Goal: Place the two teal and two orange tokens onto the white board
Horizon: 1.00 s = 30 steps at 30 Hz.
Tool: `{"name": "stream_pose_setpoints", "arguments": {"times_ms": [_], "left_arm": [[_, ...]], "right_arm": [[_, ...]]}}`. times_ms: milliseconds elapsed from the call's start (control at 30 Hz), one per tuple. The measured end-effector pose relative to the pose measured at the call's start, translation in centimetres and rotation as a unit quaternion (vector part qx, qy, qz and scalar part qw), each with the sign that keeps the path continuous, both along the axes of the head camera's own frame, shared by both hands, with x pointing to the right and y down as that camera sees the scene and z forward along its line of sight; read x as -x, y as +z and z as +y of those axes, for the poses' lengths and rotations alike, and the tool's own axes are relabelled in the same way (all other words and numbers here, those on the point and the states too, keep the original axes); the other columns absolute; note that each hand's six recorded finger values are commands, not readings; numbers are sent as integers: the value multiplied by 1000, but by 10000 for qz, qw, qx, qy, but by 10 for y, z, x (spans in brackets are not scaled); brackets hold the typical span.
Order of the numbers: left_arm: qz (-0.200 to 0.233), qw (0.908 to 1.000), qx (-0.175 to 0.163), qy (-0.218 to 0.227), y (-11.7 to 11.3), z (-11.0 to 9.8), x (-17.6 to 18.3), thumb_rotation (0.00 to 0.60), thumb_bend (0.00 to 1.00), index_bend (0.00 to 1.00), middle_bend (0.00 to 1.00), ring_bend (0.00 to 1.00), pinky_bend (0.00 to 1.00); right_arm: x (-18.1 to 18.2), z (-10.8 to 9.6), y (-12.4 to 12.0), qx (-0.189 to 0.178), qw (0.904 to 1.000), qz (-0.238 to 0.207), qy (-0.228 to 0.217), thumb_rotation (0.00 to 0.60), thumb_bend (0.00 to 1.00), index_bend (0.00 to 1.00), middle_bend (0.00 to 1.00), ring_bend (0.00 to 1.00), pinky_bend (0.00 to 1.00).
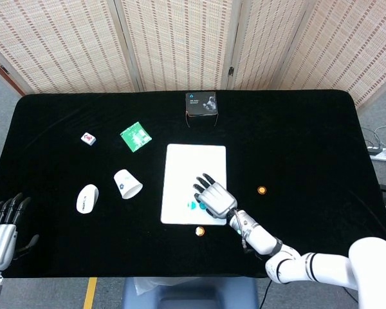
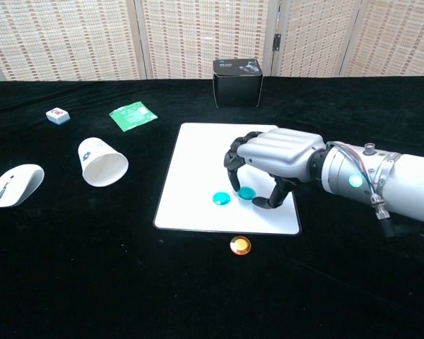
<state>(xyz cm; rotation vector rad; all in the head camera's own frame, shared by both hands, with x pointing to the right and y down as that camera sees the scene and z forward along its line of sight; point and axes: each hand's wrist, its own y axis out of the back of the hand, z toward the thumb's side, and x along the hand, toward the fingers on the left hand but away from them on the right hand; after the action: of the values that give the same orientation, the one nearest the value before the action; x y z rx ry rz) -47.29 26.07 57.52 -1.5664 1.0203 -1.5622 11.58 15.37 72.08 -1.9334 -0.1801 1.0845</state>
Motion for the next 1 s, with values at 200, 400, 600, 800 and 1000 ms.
{"name": "stream_pose_setpoints", "arguments": {"times_ms": [200,400,600,800,1000], "left_arm": [[6,10000,-5,5,0,1,0,600,328,56,0,31,0],[7,10000,19,-11,1,2,1,600,329,56,0,31,0],[0,10000,25,-31,2,2,3,600,329,59,0,30,0],[5,10000,37,-35,3,2,3,600,329,61,0,31,0],[18,10000,19,3,3,0,1,600,328,61,0,30,0]], "right_arm": [[0,0,2,-6,10000,27,3,600,443,468,181,2,0],[0,-1,3,-26,10000,63,-34,600,443,449,180,1,0],[2,0,5,-20,9999,93,-69,600,443,345,176,3,0],[0,0,3,13,10000,83,-41,600,443,270,176,15,0],[-16,-21,-9,-232,9991,7,343,600,443,284,176,11,0]]}}
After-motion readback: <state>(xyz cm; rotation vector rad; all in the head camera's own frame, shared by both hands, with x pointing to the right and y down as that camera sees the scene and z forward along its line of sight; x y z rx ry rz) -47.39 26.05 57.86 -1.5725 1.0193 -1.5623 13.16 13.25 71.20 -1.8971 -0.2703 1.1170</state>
